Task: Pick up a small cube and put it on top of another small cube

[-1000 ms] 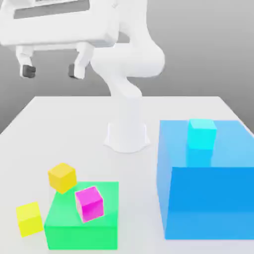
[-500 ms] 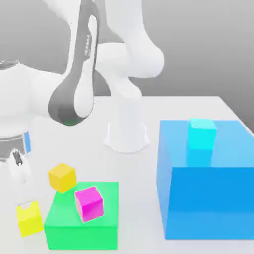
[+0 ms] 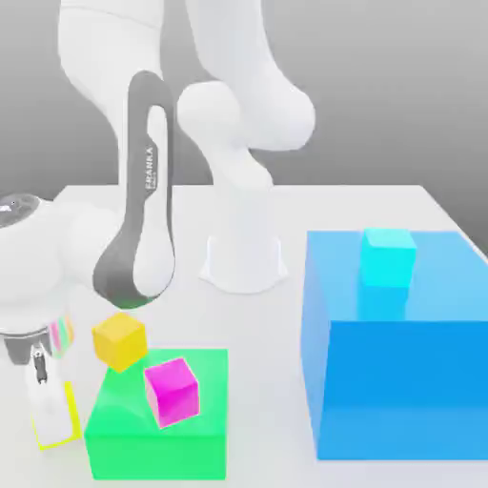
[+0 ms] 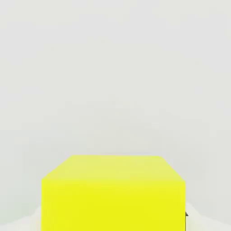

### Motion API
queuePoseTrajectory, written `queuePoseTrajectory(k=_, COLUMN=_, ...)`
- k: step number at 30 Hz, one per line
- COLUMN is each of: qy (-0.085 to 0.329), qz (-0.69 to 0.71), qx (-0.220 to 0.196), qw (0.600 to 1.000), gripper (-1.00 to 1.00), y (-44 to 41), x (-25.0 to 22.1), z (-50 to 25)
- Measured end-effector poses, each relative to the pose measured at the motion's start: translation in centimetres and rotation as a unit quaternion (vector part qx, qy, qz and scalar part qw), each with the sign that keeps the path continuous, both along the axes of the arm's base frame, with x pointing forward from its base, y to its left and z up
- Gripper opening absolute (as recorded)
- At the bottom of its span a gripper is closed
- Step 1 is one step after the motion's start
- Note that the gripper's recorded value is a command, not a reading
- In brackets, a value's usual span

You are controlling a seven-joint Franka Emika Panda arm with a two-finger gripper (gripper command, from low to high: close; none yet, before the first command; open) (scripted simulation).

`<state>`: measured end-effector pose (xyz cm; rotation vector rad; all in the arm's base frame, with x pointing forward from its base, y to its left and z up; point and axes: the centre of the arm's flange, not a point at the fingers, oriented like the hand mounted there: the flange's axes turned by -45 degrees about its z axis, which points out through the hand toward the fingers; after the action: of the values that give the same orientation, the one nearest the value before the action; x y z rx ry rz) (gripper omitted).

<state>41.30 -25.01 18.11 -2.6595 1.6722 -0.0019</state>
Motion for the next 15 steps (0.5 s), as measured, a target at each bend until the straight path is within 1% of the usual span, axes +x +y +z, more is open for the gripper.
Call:
queuePoseTrajectory(k=8, qy=-0.001, qz=0.023, qx=0.001, qw=1.0, gripper=-1.0, y=3.2, x=-1.9, z=8.2)
queuePoseTrajectory(k=15, qy=-0.001, qz=0.045, qx=0.002, qw=0.999, gripper=-1.0, y=6.6, x=-5.1, z=13.7)
